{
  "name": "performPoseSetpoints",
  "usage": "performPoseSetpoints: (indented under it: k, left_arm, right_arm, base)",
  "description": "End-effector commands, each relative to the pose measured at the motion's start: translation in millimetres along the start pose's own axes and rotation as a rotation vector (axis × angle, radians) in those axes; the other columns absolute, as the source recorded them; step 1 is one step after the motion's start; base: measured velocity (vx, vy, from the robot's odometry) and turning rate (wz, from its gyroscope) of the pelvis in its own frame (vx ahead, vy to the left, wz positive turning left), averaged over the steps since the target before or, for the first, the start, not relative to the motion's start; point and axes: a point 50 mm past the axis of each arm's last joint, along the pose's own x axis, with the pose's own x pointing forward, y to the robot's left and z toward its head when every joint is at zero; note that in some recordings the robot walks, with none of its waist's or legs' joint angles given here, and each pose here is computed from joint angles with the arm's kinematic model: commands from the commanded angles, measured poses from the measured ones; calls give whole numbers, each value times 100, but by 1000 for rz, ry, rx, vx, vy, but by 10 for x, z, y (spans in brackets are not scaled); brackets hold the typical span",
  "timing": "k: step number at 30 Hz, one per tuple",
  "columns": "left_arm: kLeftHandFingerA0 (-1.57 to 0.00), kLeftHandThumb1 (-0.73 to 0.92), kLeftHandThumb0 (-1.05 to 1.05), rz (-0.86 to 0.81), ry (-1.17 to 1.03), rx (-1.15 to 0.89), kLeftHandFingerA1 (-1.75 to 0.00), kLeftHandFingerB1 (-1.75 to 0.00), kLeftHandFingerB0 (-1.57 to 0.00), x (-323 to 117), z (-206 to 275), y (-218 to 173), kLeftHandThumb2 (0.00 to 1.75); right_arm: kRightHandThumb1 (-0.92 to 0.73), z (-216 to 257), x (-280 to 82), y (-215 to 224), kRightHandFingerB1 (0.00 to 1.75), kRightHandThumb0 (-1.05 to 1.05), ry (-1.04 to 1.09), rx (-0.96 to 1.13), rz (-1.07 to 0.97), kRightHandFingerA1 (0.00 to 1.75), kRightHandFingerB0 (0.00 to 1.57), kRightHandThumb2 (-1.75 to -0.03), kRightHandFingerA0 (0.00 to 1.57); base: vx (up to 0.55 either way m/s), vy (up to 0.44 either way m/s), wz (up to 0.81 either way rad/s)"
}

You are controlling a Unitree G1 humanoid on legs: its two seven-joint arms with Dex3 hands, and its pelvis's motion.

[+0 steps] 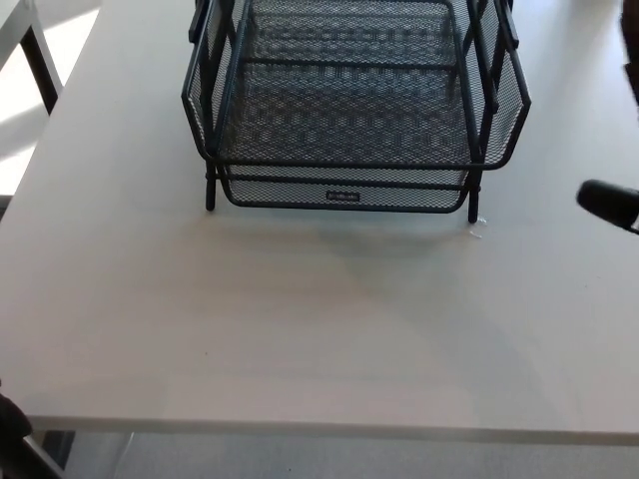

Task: The robot uses its right hand to grab the drawer kept on the middle of the desk and pull it out towards the robot

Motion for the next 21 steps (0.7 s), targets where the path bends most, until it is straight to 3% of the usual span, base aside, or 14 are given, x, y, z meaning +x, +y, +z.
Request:
performPoseSetpoints:
  k: [1, 3, 6, 7, 13, 14, 16, 17, 20, 21]
  left_arm:
    - [-77, 58, -30, 5, 19, 14, -83, -57, -79, -52, -50, 35, 58]
    - [-79, 58, -29, 8, 15, 7, -87, -57, -80, -53, -47, 35, 57]
    - [-78, 58, -29, 5, 13, 21, -85, -58, -79, -54, -42, 37, 57]
    - [-79, 58, -29, 6, 17, 12, -86, -58, -80, -52, -39, 32, 57]
    - [-80, 58, -30, 8, 18, 17, -86, -58, -79, -52, -38, 34, 57]
    - [-80, 58, -29, 8, 21, 13, -87, -58, -80, -54, -42, 34, 57]
    - [-81, 58, -29, 10, 20, 23, -88, -58, -80, -57, -38, 36, 57]
    - [-81, 57, -29, 12, 20, 23, -87, -58, -81, -54, -41, 34, 57]
    - [-82, 57, -29, 14, 17, 18, -89, -58, -82, -59, -45, 23, 57]
    - [-82, 57, -28, 14, 13, 20, -88, -59, -81, -59, -44, 23, 57]
  right_arm:
    - [-69, -676, -189, -577, 20, -105, 216, -121, 66, 5, 4, -106, 0]
    - [-72, -896, -338, -658, 12, -105, 287, -162, 88, 8, 2, -107, 0]
    - [-77, -1193, -613, -673, 21, -105, 448, -266, 148, 7, 6, -114, 0]
    - [-78, -1271, -683, -688, 16, -105, 463, -312, 157, 7, 2, -115, 0]
    - [-74, -1583, -1118, -760, 30, -103, 617, -376, 207, 7, 8, -110, 0]
    - [-67, -1624, -1216, -760, 31, -92, 644, -426, 225, 17, 3, -111, 0]
    - [-77, -1699, -1435, -748, 29, -100, 707, -508, 309, 14, 6, -120, 0]
    - [-72, -1722, -1592, -735, 38, -96, 774, -498, 378, 18, 12, -115, 0]
    - [-63, -1758, -1772, -711, 41, -90, 820, -479, 411, 24, 7, -107, 0]
    - [-84, -1764, -1868, -698, 40, -93, 830, -502, 440, 39, 8, -66, 0]
  base:
    - [0, 0, 0]
    - [0, 0, 0]
    - [0, 0, 0]
    - [0, 0, 0]
    - [0, 0, 0]
    - [0, 0, 0]
    - [0, 0, 0]
    - [0, 0, 0]
    - [0, 0, 0]
    - [0, 0, 0]
